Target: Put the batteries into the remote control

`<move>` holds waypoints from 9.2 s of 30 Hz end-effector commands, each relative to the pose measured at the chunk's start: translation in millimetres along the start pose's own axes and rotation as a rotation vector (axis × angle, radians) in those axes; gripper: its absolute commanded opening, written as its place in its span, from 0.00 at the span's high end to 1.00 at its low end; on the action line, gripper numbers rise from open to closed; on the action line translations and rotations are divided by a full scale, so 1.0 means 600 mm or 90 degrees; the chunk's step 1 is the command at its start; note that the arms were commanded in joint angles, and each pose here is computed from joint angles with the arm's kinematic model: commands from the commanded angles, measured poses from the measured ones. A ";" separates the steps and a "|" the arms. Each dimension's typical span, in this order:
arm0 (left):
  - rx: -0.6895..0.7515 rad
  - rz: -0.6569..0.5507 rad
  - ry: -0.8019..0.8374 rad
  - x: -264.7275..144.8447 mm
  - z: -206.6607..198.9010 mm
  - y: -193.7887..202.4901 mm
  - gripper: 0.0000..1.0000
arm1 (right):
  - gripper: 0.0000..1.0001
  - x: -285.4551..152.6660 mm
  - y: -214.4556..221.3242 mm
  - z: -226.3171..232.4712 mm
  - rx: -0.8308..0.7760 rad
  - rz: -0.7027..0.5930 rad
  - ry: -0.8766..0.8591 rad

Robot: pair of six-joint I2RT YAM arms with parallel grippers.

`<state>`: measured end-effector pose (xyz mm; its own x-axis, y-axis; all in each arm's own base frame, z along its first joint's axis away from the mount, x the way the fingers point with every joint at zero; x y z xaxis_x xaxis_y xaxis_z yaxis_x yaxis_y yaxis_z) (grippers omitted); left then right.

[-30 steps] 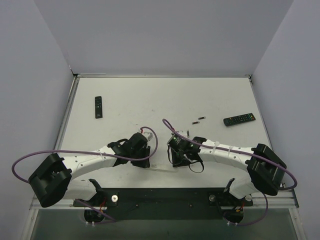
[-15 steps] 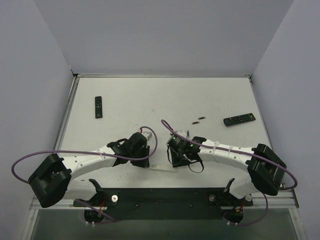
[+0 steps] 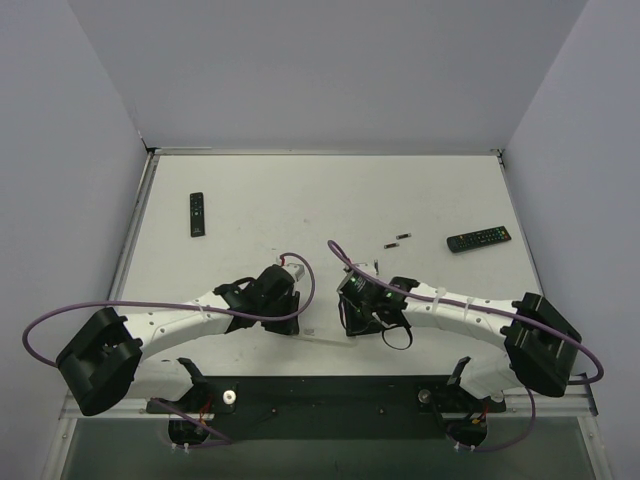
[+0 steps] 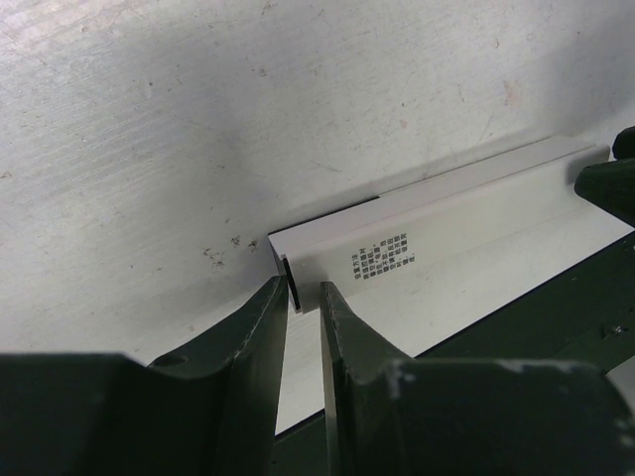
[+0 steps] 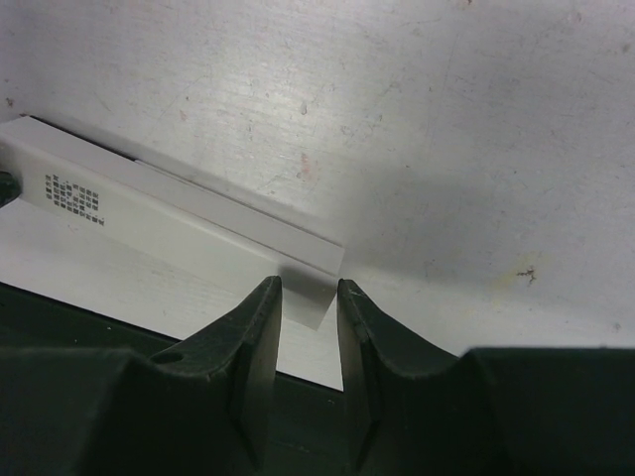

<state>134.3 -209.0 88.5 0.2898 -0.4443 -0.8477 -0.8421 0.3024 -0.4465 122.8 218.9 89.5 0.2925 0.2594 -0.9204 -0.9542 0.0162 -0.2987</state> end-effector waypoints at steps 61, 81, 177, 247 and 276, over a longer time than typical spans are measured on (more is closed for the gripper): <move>-0.051 -0.013 0.181 -0.004 -0.033 -0.015 0.70 | 0.86 0.020 -0.009 0.046 0.008 0.022 -0.062; -0.084 -0.150 -0.021 -0.052 0.046 -0.048 0.33 | 0.40 -0.083 -0.059 0.023 -0.160 -0.129 -0.077; -0.085 -0.575 -0.339 -0.323 0.166 -0.096 0.03 | 0.77 -0.030 -0.151 -0.372 0.390 0.010 0.250; -0.412 -0.165 -0.063 0.021 0.361 -0.290 0.71 | 0.14 -0.167 -0.157 -0.139 0.178 -0.391 -0.384; -0.326 -0.508 0.493 -0.156 -0.007 -0.240 0.84 | 0.23 -0.118 -0.162 0.159 0.124 -0.158 -0.709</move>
<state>232.8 -211.7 204.7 0.6106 -0.7908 -0.0430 -0.7291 -0.5400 -0.4206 182.8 272.1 167.5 0.3800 0.8831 -0.2753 -0.9113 0.3063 -0.2753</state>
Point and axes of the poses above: each gripper's point midway between its finger pads, its own x axis out along the fingers, its own z axis along the line the jaws close on, y = z × x, the point moved 6 cm from there along -x, back along the fingers, and after that the axes turned 9 degrees about x, right-handed, at the moved point
